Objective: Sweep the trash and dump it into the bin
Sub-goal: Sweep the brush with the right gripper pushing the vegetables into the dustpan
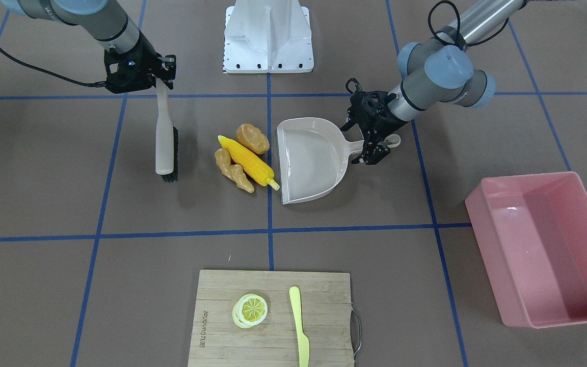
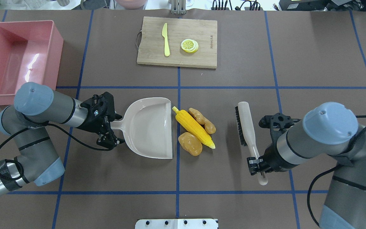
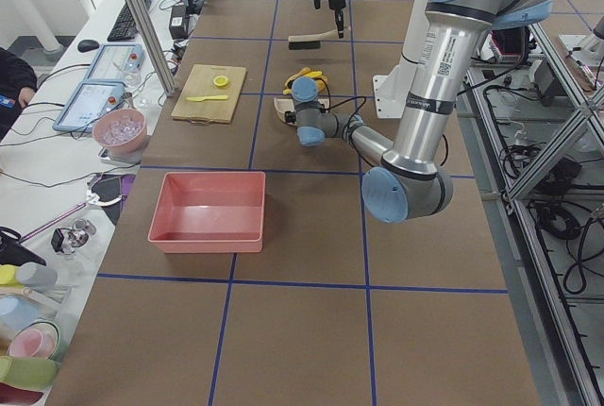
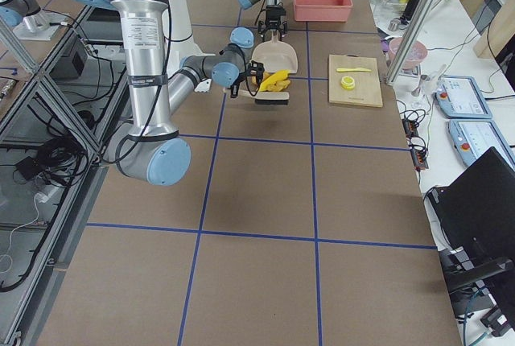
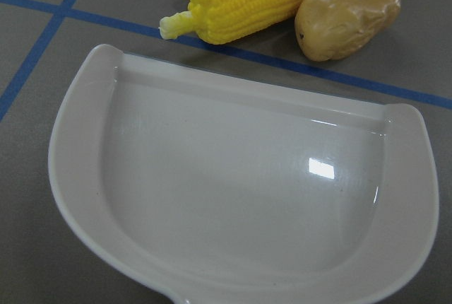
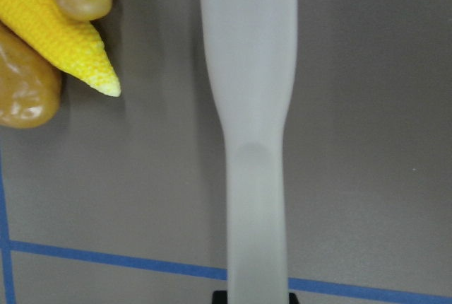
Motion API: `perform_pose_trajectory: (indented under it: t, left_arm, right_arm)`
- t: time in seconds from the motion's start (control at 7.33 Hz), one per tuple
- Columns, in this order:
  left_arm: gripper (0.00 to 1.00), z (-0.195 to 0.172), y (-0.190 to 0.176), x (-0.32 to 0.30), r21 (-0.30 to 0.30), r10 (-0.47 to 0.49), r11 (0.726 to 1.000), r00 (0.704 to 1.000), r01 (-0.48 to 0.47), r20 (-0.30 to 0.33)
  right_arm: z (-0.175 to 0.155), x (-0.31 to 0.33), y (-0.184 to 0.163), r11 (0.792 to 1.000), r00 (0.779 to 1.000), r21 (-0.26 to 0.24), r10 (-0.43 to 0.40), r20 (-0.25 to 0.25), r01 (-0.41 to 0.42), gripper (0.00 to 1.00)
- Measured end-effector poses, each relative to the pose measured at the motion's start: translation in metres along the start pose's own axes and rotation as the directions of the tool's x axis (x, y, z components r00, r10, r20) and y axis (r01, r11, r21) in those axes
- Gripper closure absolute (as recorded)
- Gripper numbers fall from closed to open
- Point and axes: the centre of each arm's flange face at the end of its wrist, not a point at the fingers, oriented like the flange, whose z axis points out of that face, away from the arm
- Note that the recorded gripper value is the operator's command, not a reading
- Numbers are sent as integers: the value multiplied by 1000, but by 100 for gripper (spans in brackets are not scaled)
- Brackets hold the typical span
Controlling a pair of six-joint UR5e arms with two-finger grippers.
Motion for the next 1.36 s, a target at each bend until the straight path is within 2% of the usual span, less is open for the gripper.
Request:
perform_pose_trajectory:
  t: [0.55, 0.82, 1.36]
  left_arm:
    - [3, 0, 0, 0, 0, 1, 1000, 1000, -1, 0]
    - [3, 0, 0, 0, -2, 0, 1000, 1000, 0, 0]
    - [3, 1, 1, -1, -6, -3, 1000, 1000, 3, 1]
  right_arm:
    - [41, -52, 16, 1000, 1000, -23, -15, -27, 14, 100]
    - [53, -71, 20, 999, 999, -39, 13, -31, -15, 100]
    - [53, -122, 10, 992, 992, -43, 117, -39, -118, 100]
